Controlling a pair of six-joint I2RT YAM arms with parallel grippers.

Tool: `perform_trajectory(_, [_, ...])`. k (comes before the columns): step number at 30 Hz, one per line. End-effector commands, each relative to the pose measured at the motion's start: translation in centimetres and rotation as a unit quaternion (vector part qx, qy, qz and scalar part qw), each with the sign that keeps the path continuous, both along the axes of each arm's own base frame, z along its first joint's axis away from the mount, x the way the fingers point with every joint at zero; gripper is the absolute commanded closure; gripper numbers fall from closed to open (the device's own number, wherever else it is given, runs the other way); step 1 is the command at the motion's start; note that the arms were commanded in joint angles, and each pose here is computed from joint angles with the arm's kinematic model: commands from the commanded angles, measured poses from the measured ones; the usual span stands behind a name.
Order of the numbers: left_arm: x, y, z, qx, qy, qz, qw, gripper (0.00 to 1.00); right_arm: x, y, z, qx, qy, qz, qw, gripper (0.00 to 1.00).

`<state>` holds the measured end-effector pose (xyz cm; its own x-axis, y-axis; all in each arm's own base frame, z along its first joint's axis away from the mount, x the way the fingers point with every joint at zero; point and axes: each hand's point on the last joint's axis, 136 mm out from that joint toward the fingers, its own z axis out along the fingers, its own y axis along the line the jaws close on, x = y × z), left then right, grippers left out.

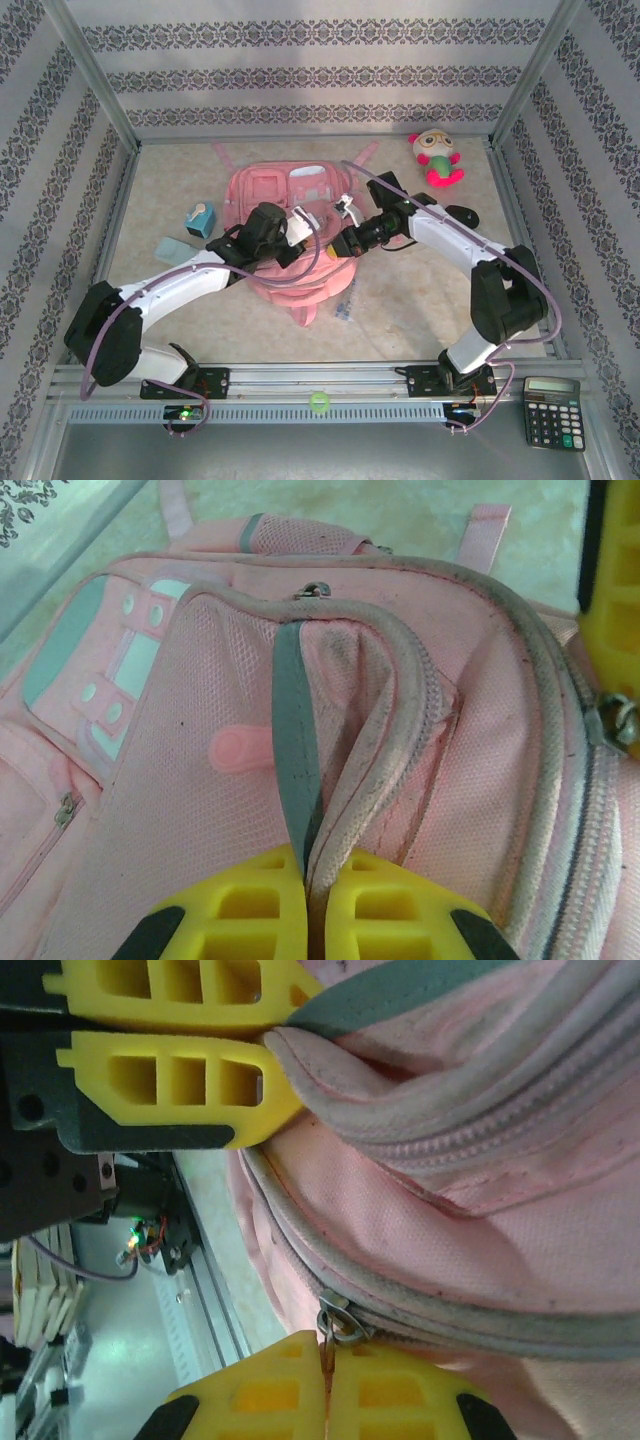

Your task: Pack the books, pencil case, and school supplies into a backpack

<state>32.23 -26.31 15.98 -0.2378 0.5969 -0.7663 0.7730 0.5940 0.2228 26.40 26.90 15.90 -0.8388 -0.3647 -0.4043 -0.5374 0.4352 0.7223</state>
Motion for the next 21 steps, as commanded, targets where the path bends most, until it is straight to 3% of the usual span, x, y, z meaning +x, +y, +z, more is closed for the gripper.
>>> perform_trajectory(1, [2.6, -1.6, 3.9, -0.074, -0.039, 0.061, 0.995, 1.0, -0.3, 1.4, 1.6, 0.036, 0.065, -0.066, 0.995, 0.99])
perform_trajectory(6, [2.6, -3.6, 3.5, -0.101, -0.024, 0.06, 0.993, 1.0, -1.5, 2.5, 0.5, 0.033, 0.13, -0.129, 0.982, 0.99])
perform_trajectory(13, [1.4, -5.5, 4.2, -0.154, -0.016, 0.021, 0.988, 1.0, -0.1, 3.0, 0.5, 0.066, 0.143, -0.22, 0.963, 0.99])
perform_trajectory(15, [0.9, -5.7, 4.2, -0.156, -0.02, 0.005, 0.988, 1.0, 0.3, 2.2, 0.8, 0.063, 0.135, -0.24, 0.959, 0.91])
perform_trajectory(19, [-0.7, -5.9, 4.2, -0.152, -0.042, -0.05, 0.986, 1.0, 0.9, -0.9, 1.4, 0.067, 0.142, -0.294, 0.943, 0.51])
perform_trajectory(21, [-1.3, -6.0, 4.3, -0.156, -0.051, -0.071, 0.984, 1.0, 1.2, -2.6, 1.9, 0.074, 0.143, -0.328, 0.931, 0.42])
